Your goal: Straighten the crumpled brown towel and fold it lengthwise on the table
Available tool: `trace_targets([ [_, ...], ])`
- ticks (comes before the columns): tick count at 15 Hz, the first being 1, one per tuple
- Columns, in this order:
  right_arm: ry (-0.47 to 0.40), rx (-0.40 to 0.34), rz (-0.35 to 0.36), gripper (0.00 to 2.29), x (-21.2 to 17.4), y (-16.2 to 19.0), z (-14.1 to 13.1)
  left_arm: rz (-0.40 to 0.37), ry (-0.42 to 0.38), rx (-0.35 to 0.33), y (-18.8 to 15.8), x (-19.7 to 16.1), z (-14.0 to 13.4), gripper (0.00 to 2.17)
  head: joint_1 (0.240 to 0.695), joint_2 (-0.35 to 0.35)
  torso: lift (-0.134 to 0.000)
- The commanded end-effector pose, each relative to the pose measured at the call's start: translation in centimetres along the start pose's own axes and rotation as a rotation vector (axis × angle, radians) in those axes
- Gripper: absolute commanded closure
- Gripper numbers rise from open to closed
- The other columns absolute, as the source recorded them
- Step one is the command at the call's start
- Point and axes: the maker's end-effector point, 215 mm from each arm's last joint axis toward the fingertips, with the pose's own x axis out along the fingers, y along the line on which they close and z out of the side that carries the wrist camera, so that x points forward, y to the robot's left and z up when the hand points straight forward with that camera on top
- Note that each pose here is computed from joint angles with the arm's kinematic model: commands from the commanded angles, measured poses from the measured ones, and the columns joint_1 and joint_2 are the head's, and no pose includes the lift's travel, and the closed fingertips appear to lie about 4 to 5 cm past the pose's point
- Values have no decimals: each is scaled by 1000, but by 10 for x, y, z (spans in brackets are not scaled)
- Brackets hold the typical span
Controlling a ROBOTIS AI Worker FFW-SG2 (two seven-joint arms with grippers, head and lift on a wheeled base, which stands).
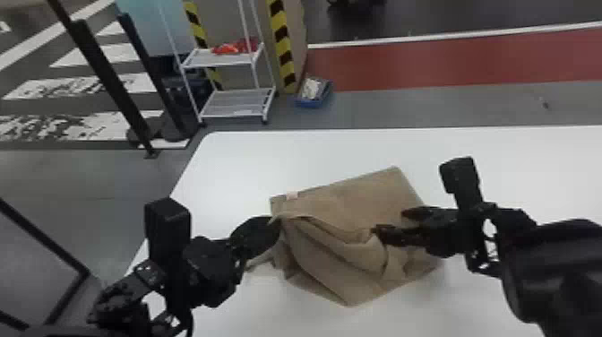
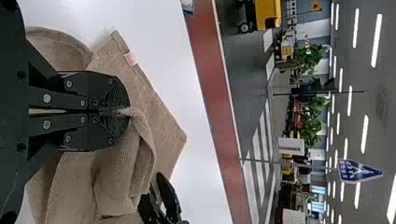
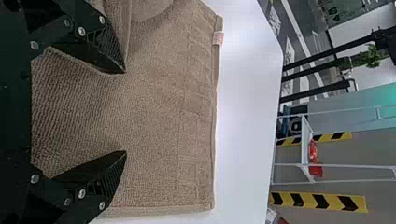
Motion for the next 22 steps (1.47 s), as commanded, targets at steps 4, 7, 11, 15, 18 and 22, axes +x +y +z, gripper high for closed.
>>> trace_targets([
  [4, 1, 18, -3, 1092, -2, -6, -4, 0, 3, -2, 0, 1, -2, 1119, 695, 229, -120],
  [7, -26, 16, -15, 1544, -6, -10, -2, 0, 3, -2, 0, 1, -2, 1119, 695, 223, -120],
  [11, -96, 39, -51, 2020, -29, -22, 1, 1, 3, 0, 1, 1, -2, 1119, 695, 211, -120],
  [15, -240, 108, -141, 2020, -115, -38, 2, 2, -16, 11, 2, 6, -1, 1119, 695, 183, -120],
  [18, -235, 158, -238, 2020, -186, -46, -31, -4, -24, 11, 2, 18, -1, 1119, 695, 115, -120],
  [22, -93, 168, -279, 1966, -223, -34, -97, -8, -21, 10, 4, 29, -2, 1119, 695, 17, -120],
])
